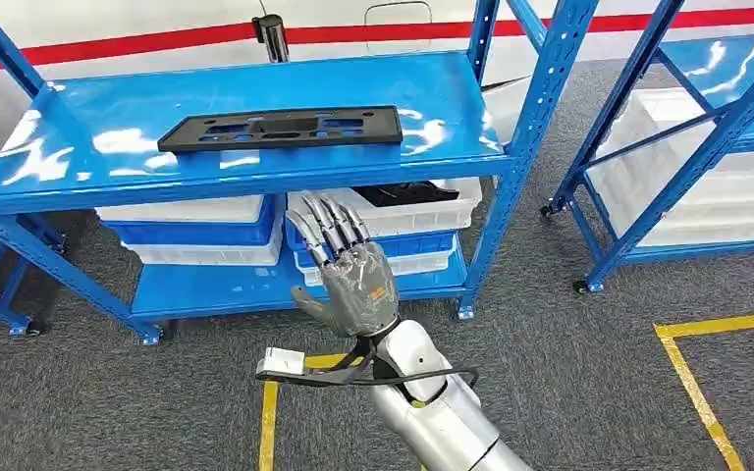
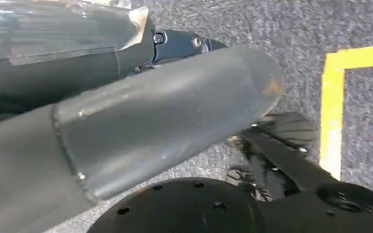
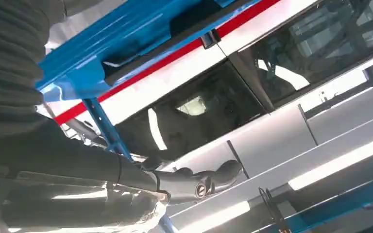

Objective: Take the parts from the cabinet and place them on the table.

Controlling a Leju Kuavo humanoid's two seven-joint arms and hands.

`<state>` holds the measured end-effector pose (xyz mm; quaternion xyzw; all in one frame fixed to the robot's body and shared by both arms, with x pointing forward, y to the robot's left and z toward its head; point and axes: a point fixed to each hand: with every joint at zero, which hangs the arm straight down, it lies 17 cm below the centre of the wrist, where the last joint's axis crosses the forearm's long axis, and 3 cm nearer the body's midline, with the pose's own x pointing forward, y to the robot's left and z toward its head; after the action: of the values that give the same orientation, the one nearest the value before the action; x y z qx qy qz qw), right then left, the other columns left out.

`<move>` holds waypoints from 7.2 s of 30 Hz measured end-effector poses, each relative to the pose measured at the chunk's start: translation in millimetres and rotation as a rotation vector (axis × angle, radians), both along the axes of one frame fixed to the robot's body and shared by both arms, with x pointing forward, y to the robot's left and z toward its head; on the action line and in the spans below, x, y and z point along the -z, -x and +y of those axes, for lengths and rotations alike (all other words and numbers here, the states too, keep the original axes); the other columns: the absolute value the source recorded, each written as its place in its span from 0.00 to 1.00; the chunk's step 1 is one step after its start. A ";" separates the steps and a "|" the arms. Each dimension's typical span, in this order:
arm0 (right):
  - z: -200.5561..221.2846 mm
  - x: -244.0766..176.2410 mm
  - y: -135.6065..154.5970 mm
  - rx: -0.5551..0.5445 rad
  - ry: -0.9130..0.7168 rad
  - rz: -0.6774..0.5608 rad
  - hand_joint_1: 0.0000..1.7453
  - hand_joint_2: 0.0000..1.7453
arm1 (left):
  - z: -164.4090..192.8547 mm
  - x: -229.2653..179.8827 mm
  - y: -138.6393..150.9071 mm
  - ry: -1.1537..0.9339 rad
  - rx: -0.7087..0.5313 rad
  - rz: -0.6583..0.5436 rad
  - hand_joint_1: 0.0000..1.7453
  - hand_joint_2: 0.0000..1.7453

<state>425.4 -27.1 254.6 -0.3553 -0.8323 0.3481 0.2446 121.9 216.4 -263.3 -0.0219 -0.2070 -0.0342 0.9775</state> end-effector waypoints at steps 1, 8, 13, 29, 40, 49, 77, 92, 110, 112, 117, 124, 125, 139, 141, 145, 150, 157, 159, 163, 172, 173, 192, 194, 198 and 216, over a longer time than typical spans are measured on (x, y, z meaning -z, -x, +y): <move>0.1 -0.4 -0.1 0.000 0.000 -0.001 0.00 1.00 | 0.0 0.0 -0.1 0.000 0.000 0.000 0.00 0.00; 1.8 -5.3 -0.5 -0.002 -0.004 -0.011 0.00 1.00 | 2.9 0.3 0.0 -0.005 0.000 -0.001 0.00 0.00; -0.4 -2.6 -1.7 0.001 -0.003 -0.006 0.00 1.00 | 1.7 -0.8 -4.4 -0.004 0.000 -0.009 0.00 0.00; 1.6 1.8 -2.6 -0.001 0.003 0.004 0.00 1.00 | -1.5 -1.5 -4.6 0.000 0.001 -0.017 0.00 0.00; 8.3 -3.4 -3.7 -0.020 -0.005 0.000 0.00 1.00 | 0.0 -1.6 -5.5 -0.001 -0.009 -0.018 0.00 0.00; 10.0 8.6 -7.0 -0.025 0.013 0.032 0.00 1.00 | -2.1 -2.0 -6.7 0.002 -0.018 -0.018 0.00 0.00; 25.4 12.0 -10.4 -0.066 0.017 0.054 0.00 1.00 | -4.3 -1.9 -5.7 0.005 -0.024 -0.014 0.00 0.00; 23.1 17.4 -13.7 -0.065 0.015 0.066 0.00 1.00 | -2.3 -2.2 -5.8 0.003 -0.015 -0.025 0.00 0.00; 42.5 39.8 -10.8 -0.106 0.081 0.124 0.00 1.00 | 7.6 -0.3 -9.2 -0.082 -0.001 -0.027 0.00 0.00; 44.2 44.0 -13.0 -0.105 0.094 0.139 0.00 1.00 | 8.9 0.1 -8.6 -0.088 -0.003 -0.024 0.00 0.00; 41.6 60.4 -31.1 -0.026 0.167 0.180 0.00 1.00 | 10.3 -0.2 -9.6 -0.089 -0.018 -0.027 0.00 0.00; 24.4 75.2 -48.4 0.034 0.187 0.220 0.00 1.00 | 9.7 -0.6 -11.0 -0.084 -0.014 -0.029 0.00 0.00; 23.0 76.1 -50.2 0.040 0.189 0.223 0.00 1.00 | 9.7 -0.6 -11.1 -0.084 -0.014 -0.029 0.00 0.00; -19.2 84.9 -94.1 0.255 0.240 0.275 0.00 1.00 | 10.1 0.2 -11.1 -0.094 -0.024 -0.014 0.00 0.00; -24.6 86.0 -97.4 0.284 0.254 0.274 0.00 1.00 | 9.7 0.1 -11.2 -0.094 -0.022 -0.015 0.00 0.00; -34.4 93.7 -103.1 0.325 0.278 0.297 0.00 1.00 | 9.1 0.1 -11.5 -0.095 -0.013 -0.015 0.00 0.00; -36.4 101.0 -108.2 0.334 0.305 0.327 0.00 1.00 | 7.3 0.0 -11.5 -0.093 -0.013 -0.013 0.00 0.00; -36.3 108.3 -113.3 0.344 0.333 0.366 0.42 1.00 | 6.9 0.2 -10.9 -0.098 -0.013 -0.010 0.00 0.00; -35.7 113.1 -115.2 0.344 0.352 0.388 0.81 1.00 | 8.0 0.3 -11.1 -0.104 -0.015 -0.011 0.00 0.00; -30.7 121.5 -116.7 0.322 0.366 0.431 0.80 1.00 | 9.6 0.4 -11.0 -0.109 -0.026 -0.010 0.00 0.00; -30.0 130.5 -118.1 0.317 0.387 0.465 0.86 1.00 | 10.3 0.5 -10.3 -0.113 -0.027 -0.012 0.00 0.00; -30.2 130.7 -118.5 0.317 0.388 0.466 0.91 1.00 | 10.4 0.5 -10.4 -0.113 -0.027 -0.012 0.00 0.00; -24.2 78.4 -116.7 0.189 0.129 0.361 1.00 1.00 | 9.0 -1.4 -14.6 -0.108 -0.022 -0.038 0.00 0.00; -26.7 71.0 -117.5 0.191 0.106 0.350 1.00 1.00 | 9.0 -1.5 -14.8 -0.108 -0.021 -0.039 0.00 0.00; -24.3 48.5 -111.0 0.095 -0.046 0.337 1.00 1.00 | 9.4 -2.4 -16.2 -0.110 -0.023 -0.052 0.00 1.00; -14.1 -54.0 -64.7 -0.475 -0.698 0.435 1.00 1.00 | 13.7 -4.3 -18.0 -0.121 -0.052 -0.085 0.00 1.00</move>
<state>490.2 -41.2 308.6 0.0295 -0.8873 0.1600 0.4315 139.8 230.1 -259.0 0.0443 -0.2465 -0.0222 0.9679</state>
